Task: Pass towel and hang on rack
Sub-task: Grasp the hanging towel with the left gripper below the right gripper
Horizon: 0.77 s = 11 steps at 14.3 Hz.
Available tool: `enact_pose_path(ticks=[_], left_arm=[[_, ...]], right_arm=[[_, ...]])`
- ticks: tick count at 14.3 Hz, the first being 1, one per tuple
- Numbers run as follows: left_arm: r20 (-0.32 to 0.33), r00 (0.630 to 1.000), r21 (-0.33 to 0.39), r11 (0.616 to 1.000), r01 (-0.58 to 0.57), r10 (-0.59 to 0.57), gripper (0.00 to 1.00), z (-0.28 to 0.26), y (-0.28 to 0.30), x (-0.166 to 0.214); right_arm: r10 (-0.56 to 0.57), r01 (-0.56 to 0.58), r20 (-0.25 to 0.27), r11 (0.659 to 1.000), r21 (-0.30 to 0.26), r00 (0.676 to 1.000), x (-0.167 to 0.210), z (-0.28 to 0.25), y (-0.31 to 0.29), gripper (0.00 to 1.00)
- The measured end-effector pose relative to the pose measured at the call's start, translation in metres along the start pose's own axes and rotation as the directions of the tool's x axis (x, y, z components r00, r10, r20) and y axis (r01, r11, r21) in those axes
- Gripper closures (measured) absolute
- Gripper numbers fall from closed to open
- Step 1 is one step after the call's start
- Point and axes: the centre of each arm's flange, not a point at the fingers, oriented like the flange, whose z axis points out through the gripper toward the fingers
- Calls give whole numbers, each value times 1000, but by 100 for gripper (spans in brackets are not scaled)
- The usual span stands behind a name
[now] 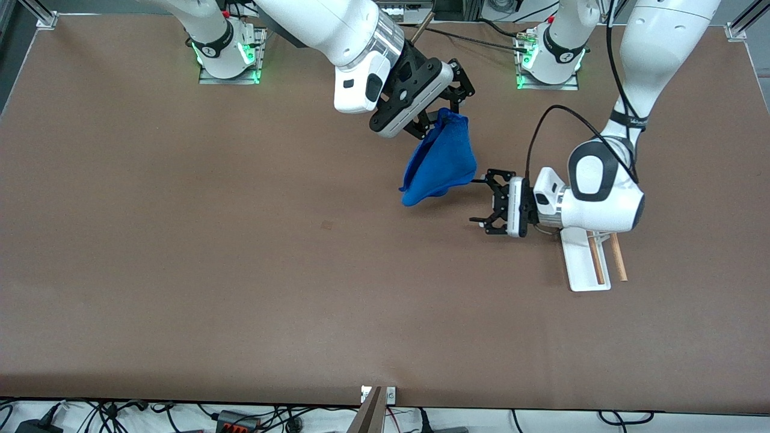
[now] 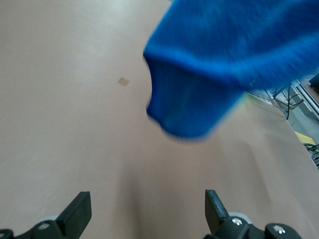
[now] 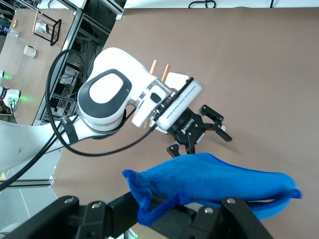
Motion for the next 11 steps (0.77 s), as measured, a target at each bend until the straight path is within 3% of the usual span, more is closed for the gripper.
enact_pose_path(ticks=[6,11], left_arm=[[-75,996,-7,999,-48,48,0,42,15,25],[-89,991,-28,994,-104,101,0,52,21,-10]], right_arm=[[0,0,0,1000,0,1000,0,0,0,100],[0,0,0,1000,0,1000,0,0,0,100]])
